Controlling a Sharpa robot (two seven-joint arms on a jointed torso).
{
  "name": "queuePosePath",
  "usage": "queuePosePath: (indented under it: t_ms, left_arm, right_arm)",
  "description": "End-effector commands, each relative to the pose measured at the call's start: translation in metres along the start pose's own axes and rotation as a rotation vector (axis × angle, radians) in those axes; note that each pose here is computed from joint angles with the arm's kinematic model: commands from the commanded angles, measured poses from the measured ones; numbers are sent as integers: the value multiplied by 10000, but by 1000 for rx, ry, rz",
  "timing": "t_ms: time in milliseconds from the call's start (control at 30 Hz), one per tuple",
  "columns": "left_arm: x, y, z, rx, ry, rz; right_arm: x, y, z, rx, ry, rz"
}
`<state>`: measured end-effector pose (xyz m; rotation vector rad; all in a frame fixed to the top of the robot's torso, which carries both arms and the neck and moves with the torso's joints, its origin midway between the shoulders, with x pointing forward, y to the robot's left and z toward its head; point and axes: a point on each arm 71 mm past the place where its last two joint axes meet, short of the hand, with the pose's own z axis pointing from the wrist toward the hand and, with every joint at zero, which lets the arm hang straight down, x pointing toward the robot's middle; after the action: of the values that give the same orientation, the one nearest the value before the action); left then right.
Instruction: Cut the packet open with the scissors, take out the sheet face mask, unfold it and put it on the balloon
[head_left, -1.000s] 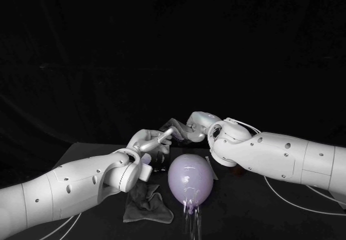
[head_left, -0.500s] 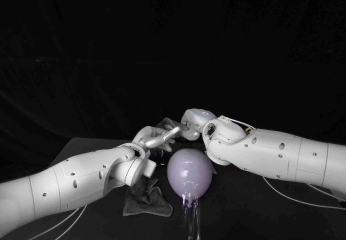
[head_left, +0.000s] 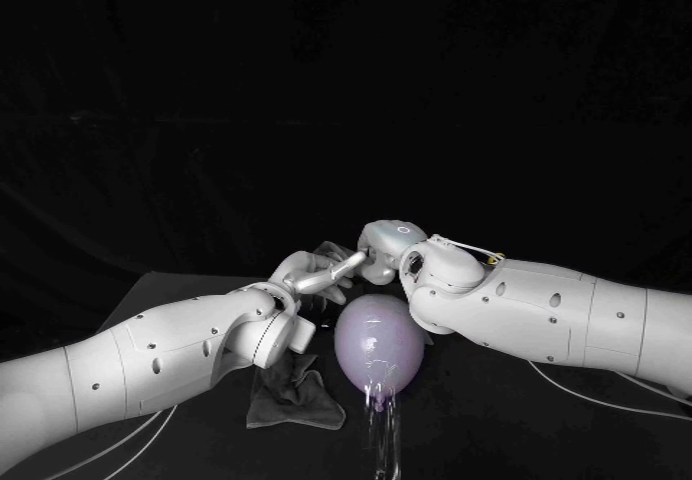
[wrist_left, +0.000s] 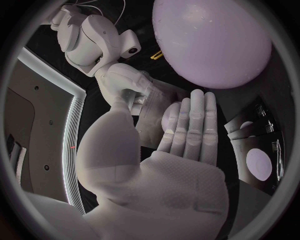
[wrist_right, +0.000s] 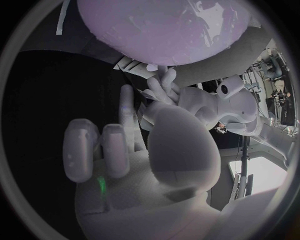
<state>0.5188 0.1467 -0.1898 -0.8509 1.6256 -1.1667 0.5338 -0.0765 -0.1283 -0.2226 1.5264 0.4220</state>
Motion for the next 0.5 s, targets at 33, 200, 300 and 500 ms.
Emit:
queuePosePath:
  t_ms: [33, 200, 300, 500]
  left_arm:
    - [28, -1, 10, -28, 20, 15]
    - [47, 20, 16, -62, 36, 16]
    - [60, 27, 22, -78, 45, 17]
    - [76, 31, 30, -97, 58, 23]
  right_arm:
    - [-10, 54, -8, -23, -19, -63]
    - [-7, 74, -20, -29, -24, -74]
    - [-5, 82, -26, -30, -26, -77]
    - [-4, 92, -34, -31, -27, -80]
